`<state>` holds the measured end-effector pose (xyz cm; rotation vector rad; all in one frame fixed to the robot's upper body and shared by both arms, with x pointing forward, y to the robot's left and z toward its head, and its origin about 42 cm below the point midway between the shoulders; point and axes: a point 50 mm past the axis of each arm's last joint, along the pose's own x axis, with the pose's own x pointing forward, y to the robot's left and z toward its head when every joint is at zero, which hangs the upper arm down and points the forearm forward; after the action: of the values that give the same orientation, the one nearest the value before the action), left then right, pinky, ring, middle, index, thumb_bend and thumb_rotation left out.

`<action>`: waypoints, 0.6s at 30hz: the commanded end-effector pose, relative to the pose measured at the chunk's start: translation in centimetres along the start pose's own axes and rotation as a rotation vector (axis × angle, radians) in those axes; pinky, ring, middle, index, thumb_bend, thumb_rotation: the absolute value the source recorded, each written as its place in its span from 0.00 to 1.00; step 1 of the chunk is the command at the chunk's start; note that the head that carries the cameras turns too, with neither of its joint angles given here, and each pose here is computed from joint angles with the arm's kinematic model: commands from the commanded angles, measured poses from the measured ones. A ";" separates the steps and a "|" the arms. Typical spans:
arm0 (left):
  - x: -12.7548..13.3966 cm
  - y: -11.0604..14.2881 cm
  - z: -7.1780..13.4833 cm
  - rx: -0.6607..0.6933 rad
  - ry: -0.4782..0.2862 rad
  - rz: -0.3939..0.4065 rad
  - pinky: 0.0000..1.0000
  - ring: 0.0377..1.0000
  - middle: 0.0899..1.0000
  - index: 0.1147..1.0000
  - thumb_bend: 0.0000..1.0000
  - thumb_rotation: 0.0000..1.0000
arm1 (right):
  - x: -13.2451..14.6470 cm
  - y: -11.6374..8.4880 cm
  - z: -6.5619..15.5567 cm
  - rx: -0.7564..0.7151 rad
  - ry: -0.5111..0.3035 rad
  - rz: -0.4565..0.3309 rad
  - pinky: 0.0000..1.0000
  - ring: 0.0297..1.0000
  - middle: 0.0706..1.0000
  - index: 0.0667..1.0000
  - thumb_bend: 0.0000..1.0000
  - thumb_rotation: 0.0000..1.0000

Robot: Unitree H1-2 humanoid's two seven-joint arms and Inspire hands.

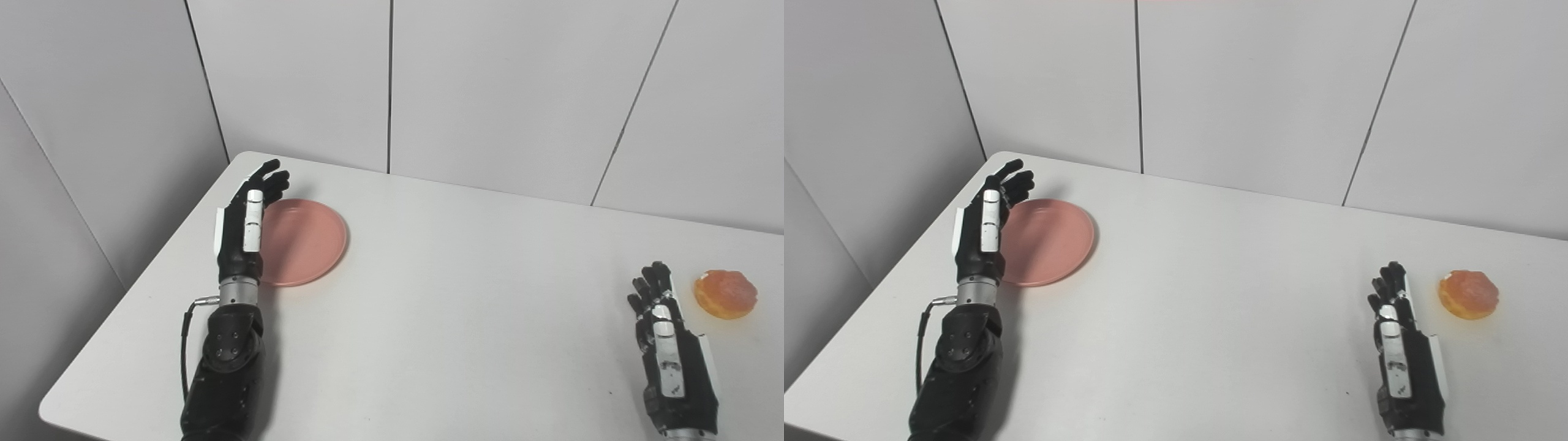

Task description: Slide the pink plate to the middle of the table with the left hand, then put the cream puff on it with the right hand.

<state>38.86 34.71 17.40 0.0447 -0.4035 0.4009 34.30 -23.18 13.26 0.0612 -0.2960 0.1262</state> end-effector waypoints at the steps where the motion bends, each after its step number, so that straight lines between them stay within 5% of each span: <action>1: 2.2 0.5 1.9 -0.003 -0.090 0.020 0.87 0.77 0.72 0.71 0.75 1.00 | -3.6 -0.8 -3.4 0.006 0.119 -0.038 1.00 1.00 1.00 1.00 0.45 0.89; 12: 2.9 4.5 0.5 0.067 -0.069 0.102 0.94 0.82 0.78 0.76 0.72 1.00 | -3.4 -0.9 -3.6 0.010 0.123 -0.041 1.00 1.00 1.00 1.00 0.46 0.90; 18: 3.2 6.5 -0.5 0.043 -0.026 0.130 0.89 0.81 0.79 0.77 0.73 1.00 | -3.5 -1.0 -3.5 0.008 0.121 -0.039 1.00 1.00 1.00 1.00 0.45 0.88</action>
<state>38.10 41.20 15.05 0.0542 -0.3152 0.5466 34.45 -23.28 13.24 0.0633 -0.2945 0.1243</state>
